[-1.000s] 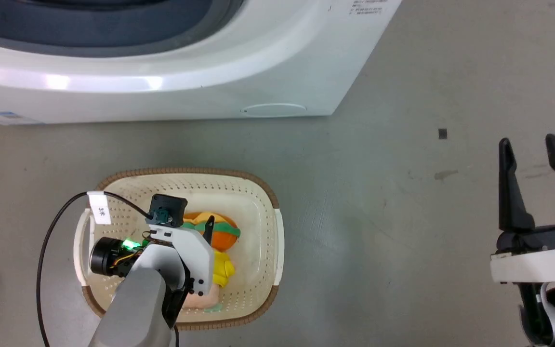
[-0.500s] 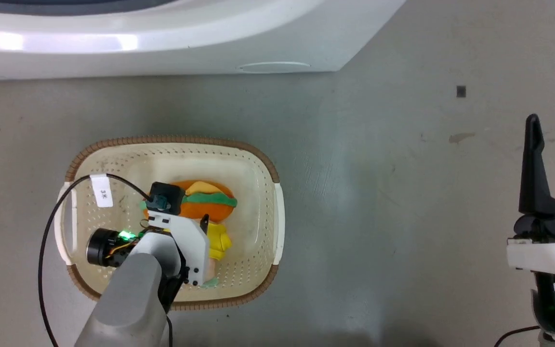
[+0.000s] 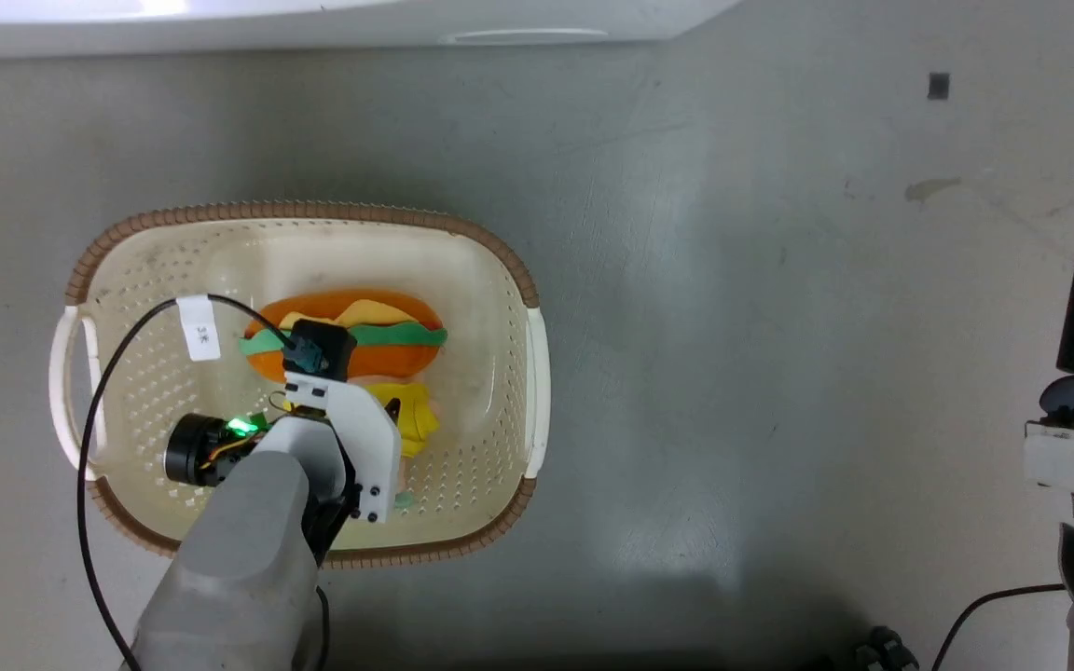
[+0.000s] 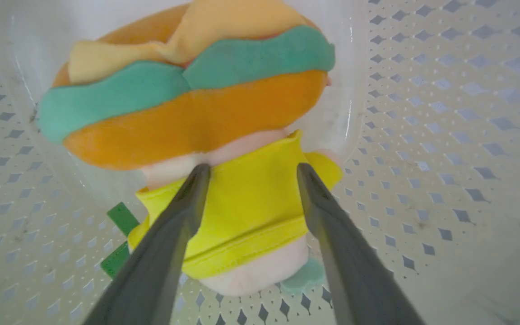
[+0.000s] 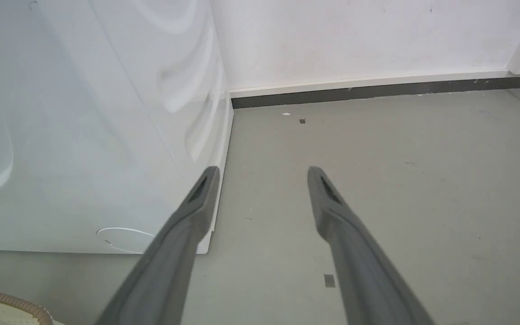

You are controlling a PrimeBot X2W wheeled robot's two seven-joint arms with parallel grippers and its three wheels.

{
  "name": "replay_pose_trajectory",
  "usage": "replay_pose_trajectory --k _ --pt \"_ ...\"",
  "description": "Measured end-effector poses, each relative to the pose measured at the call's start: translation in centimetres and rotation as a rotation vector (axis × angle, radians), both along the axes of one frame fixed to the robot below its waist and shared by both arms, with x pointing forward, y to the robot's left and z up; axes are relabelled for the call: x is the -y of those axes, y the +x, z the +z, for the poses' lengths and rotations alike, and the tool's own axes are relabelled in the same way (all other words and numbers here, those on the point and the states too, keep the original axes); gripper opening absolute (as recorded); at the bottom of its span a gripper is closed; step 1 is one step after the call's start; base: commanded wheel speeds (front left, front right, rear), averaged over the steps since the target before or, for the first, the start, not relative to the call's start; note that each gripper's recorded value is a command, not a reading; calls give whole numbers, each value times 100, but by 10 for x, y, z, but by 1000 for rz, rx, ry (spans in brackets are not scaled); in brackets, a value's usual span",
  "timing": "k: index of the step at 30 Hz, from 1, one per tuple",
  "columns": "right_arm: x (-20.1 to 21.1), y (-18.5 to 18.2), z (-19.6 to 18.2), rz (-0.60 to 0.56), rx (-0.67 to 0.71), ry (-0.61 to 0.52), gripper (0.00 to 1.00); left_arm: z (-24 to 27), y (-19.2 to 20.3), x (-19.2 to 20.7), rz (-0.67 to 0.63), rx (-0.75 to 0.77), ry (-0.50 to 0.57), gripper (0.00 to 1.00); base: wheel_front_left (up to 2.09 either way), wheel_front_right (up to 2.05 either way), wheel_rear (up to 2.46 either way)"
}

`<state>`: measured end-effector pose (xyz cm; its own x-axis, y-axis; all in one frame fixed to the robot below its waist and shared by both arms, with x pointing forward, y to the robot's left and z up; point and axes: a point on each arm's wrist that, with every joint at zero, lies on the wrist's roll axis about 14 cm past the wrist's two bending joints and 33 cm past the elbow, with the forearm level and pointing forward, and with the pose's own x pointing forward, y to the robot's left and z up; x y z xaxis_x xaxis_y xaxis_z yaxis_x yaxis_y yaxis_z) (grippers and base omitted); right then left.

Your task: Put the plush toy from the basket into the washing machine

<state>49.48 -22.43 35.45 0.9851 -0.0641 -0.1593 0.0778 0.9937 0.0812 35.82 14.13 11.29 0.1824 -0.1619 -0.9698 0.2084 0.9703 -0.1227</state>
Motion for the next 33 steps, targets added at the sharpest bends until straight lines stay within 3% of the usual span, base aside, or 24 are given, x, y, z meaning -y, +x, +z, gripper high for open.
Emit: replay_pose_trajectory --k 19,20,33 --pt "12 10 -44 -37 -14 4 100 -59 -15 -3 -15 -129 10 100 0 0 0" --pt "13 11 -46 -40 -12 3 100 -61 -17 -2 -16 -138 7 0 0 0 0" --pt "19 19 -57 -58 20 -2 100 -82 -26 -2 -37 -191 -13 0 0 0 0"
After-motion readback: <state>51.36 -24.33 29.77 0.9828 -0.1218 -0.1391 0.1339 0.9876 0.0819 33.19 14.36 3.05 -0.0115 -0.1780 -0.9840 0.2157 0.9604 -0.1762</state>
